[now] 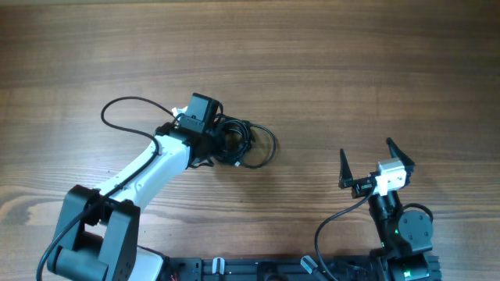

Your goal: Untangle cables

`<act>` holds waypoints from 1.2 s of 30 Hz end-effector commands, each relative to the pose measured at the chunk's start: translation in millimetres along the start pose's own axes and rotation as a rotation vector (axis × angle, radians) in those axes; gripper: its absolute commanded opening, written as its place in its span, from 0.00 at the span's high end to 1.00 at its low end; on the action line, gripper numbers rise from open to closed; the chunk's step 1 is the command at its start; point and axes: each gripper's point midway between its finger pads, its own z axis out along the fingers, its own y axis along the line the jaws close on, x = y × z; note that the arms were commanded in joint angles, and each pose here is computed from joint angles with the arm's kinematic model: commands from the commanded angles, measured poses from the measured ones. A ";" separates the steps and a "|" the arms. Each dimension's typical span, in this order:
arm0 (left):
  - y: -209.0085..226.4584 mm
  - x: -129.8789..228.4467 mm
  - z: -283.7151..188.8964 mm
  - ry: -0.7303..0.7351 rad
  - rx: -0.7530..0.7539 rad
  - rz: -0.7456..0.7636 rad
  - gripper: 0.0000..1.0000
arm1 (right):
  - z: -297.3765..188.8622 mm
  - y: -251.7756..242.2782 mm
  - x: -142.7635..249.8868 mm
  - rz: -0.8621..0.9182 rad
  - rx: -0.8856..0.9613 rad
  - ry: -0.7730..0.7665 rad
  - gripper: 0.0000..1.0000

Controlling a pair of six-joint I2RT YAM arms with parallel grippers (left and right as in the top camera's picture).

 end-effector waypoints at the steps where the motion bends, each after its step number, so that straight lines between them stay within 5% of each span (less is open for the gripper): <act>1: -8.4 -16.8 -17.9 -0.045 0.057 -0.036 0.67 | -0.2 0.8 -1.6 0.012 -0.007 -0.009 0.00; 5: -19.7 -16.9 -33.9 -0.043 0.129 -0.049 0.65 | -0.2 0.8 -1.6 0.012 -0.007 -0.009 0.00; 8: -25.9 -8.8 -35.6 0.002 0.162 -0.135 0.76 | -0.2 0.8 -1.6 0.012 -0.007 -0.009 0.00; 11: -23.9 4.2 -27.1 0.025 0.133 -0.153 0.69 | -0.2 0.8 -1.6 0.012 -0.007 -0.009 0.01; 20: -2.5 8.9 -15.3 -0.001 0.032 -0.209 0.70 | -0.2 0.8 -1.6 0.012 -0.007 -0.009 0.00; 24: -0.7 8.8 -14.6 -0.005 0.025 -0.209 0.78 | -0.2 0.8 -1.6 0.012 -0.007 -0.009 0.00; 36: 6.7 6.7 -2.2 -0.057 0.039 -0.262 0.80 | -0.2 0.8 -1.6 0.013 -0.007 -0.009 0.00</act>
